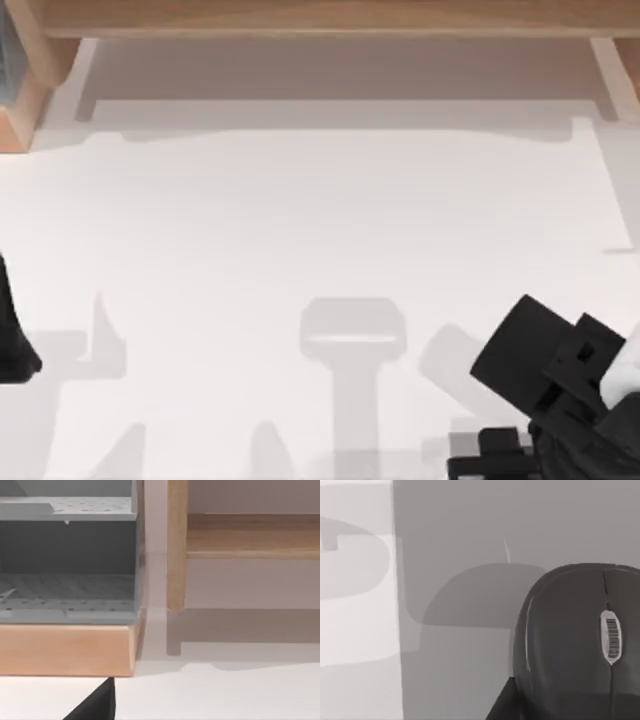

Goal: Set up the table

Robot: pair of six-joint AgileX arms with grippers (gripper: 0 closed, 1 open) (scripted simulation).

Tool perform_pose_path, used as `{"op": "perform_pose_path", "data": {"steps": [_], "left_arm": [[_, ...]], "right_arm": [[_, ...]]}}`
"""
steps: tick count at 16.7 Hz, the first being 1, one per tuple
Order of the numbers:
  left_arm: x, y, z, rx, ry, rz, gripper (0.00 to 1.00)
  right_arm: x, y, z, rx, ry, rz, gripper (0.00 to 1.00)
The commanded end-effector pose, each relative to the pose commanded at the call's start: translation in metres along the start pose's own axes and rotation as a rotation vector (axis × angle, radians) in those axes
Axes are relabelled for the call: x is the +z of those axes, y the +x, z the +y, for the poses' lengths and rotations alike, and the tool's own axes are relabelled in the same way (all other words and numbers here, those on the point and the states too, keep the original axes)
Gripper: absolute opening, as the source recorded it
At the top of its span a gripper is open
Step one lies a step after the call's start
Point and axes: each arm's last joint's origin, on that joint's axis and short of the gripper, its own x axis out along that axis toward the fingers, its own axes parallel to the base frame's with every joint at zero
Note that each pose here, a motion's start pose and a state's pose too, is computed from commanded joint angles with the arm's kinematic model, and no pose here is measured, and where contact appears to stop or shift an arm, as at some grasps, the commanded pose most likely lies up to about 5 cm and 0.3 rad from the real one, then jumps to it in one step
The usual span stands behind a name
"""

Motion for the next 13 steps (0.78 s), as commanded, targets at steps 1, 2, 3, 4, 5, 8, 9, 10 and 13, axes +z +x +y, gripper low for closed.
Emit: {"op": "perform_pose_path", "data": {"steps": [1, 2, 3, 4, 5, 8, 9, 10, 13], "left_arm": [[0.0000, 0.0000, 0.0000, 0.000, 0.000, 0.000, 1.00], [0.0000, 0.0000, 0.0000, 0.000, 0.000, 0.000, 1.00], [0.0000, 0.0000, 0.0000, 0.000, 0.000, 0.000, 1.00], [0.0000, 0.0000, 0.0000, 0.000, 0.000, 0.000, 1.00], [0.0000, 0.0000, 0.0000, 0.000, 0.000, 0.000, 1.00], [0.0000, 0.0000, 0.0000, 0.000, 0.000, 0.000, 1.00], [0.0000, 0.0000, 0.0000, 0.000, 0.000, 0.000, 1.00], [0.0000, 0.0000, 0.0000, 0.000, 0.000, 0.000, 1.00], [0.0000, 0.0000, 0.0000, 0.000, 0.000, 0.000, 1.00]], "right_arm": [[0.0000, 0.0000, 0.0000, 0.000, 0.000, 0.000, 0.23], [0.0000, 0.0000, 0.0000, 0.000, 0.000, 0.000, 0.30], [0.0000, 0.0000, 0.0000, 0.000, 0.000, 0.000, 0.38], [0.0000, 0.0000, 0.0000, 0.000, 0.000, 0.000, 0.45], [0.0000, 0.0000, 0.0000, 0.000, 0.000, 0.000, 0.53], [0.0000, 0.0000, 0.0000, 0.000, 0.000, 0.000, 0.75], [0.0000, 0.0000, 0.0000, 0.000, 0.000, 0.000, 0.83], [0.0000, 0.0000, 0.0000, 0.000, 0.000, 0.000, 0.90], [0.0000, 0.0000, 0.0000, 0.000, 0.000, 0.000, 1.00]]}}
